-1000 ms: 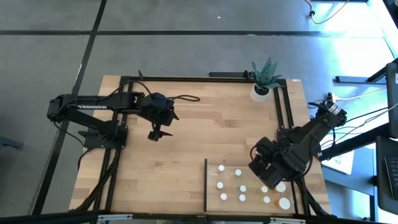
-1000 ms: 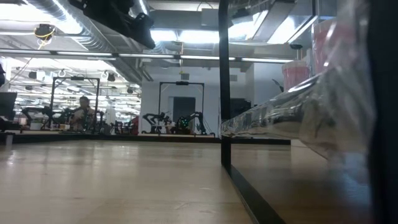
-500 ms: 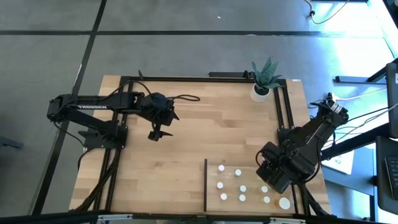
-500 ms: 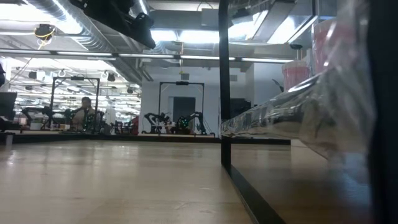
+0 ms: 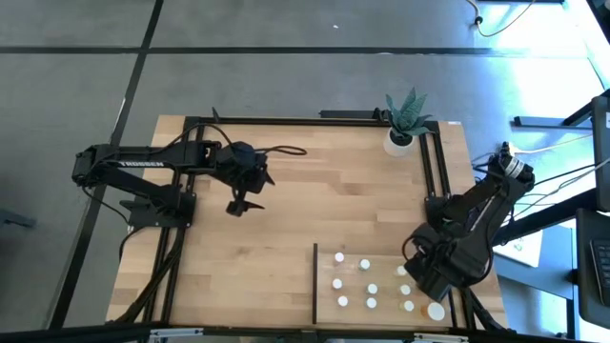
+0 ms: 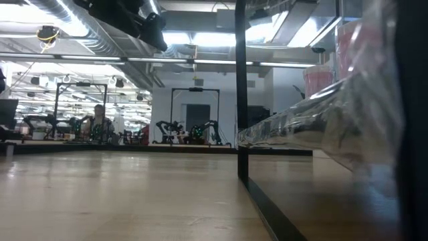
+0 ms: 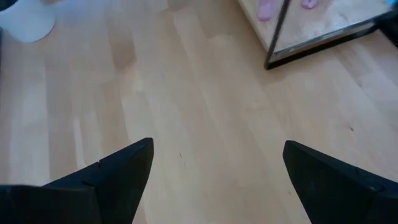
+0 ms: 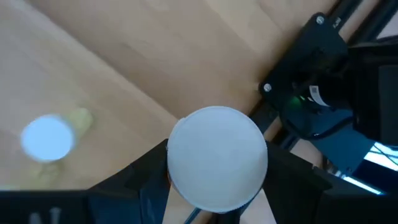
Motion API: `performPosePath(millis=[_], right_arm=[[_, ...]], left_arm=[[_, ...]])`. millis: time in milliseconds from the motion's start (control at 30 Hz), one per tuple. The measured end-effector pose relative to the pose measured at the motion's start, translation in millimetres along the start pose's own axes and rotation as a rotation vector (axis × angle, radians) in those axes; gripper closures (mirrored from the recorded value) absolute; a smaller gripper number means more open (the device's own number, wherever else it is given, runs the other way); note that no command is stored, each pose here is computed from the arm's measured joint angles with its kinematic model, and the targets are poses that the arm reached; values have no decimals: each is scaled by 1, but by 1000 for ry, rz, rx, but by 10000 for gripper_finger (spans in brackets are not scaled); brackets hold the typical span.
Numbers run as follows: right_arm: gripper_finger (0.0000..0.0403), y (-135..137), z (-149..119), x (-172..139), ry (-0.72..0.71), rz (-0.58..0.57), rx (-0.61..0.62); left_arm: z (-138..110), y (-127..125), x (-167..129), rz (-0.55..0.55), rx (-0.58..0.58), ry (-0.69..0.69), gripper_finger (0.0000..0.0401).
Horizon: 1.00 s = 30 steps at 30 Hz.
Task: Pick and place medicine bottles onto shelf by color
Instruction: Put the orange pill bottle on the shelf aligned with the other orange pill bottle
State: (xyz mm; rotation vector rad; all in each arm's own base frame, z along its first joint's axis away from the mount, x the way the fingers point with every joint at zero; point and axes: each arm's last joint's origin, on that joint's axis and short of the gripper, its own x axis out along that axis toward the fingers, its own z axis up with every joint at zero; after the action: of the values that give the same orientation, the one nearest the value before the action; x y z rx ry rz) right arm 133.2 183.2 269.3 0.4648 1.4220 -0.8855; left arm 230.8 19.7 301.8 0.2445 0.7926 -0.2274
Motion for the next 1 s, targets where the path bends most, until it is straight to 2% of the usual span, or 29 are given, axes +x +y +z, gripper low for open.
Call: performPosePath(millis=[233,400,800,1000], right_arm=[[185,-1,-5,7,-7,-10,39],[185,1,-10,6,15,19,71],[185,9,-13,7,-76,127,116],[185,15,-15,12,-86,100,129]], left_arm=[[1,-3,0,-98,53,-43,49],[1,-3,0,-107,53,-47,49],[1,-3,0,-109,67,-48,49],[1,-3,0,-109,68,-48,49]])
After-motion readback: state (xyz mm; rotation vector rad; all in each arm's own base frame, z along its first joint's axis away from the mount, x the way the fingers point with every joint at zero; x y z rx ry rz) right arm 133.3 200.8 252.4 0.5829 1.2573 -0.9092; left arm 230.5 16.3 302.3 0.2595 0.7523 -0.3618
